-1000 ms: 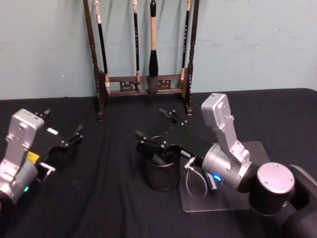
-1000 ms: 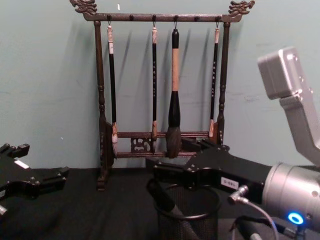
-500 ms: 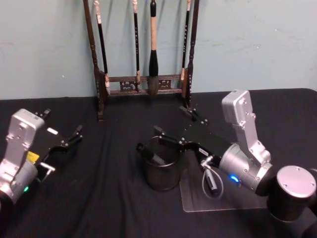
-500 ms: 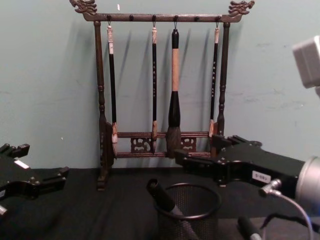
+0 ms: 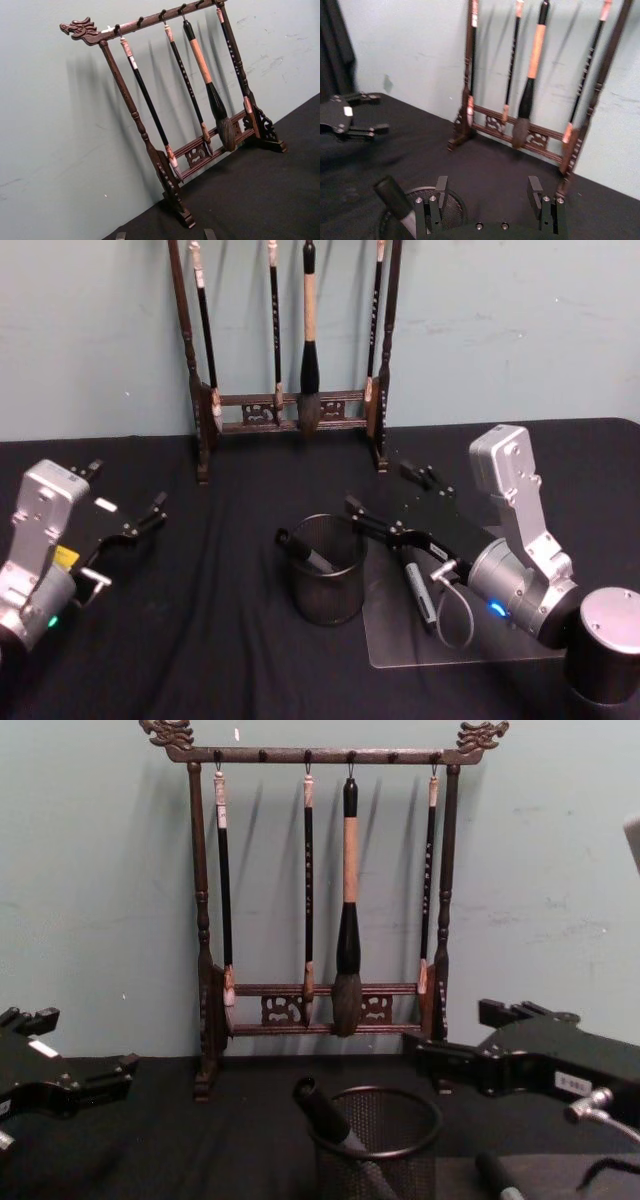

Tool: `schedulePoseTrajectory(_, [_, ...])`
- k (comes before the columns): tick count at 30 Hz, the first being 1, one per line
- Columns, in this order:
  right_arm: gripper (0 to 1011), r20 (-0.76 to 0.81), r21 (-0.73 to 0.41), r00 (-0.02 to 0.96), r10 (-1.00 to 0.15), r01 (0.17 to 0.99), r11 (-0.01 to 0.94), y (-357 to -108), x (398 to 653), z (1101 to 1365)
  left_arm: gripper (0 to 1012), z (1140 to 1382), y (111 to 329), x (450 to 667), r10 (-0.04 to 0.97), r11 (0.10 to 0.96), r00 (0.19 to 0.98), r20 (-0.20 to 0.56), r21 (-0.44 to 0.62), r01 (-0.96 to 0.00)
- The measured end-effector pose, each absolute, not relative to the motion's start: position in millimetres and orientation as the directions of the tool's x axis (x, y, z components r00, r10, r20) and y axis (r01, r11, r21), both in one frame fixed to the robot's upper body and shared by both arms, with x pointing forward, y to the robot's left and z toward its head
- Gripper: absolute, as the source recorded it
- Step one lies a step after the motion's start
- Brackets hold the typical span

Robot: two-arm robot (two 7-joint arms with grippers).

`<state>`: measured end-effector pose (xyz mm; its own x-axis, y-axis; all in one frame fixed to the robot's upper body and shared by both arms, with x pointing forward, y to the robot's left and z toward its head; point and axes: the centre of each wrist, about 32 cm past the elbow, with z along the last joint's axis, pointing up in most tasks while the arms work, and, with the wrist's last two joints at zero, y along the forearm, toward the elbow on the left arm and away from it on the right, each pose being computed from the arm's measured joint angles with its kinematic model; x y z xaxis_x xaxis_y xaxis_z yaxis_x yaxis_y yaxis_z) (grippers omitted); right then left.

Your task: Pick up the water-based marker from the table and place it into the pen holder.

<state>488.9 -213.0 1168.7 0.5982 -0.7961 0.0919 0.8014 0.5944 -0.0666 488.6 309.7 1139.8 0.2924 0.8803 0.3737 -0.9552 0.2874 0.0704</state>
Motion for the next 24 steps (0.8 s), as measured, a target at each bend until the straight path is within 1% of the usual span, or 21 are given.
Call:
schedulePoseTrajectory(15, [1002,0.107,-0.137,0.464,-0.879,0.883,0.449,-219,476,1171,1009,1140,310,489,0.880,0.287,0.292,0.374,0.070,-0.955])
schedulePoseTrajectory(24, [1003,0.086,-0.192,0.430,-0.898,0.892,0.409,-220,475,1165,1009,1140,310,489,0.880,0.287,0.292,0.374,0.070,-0.955])
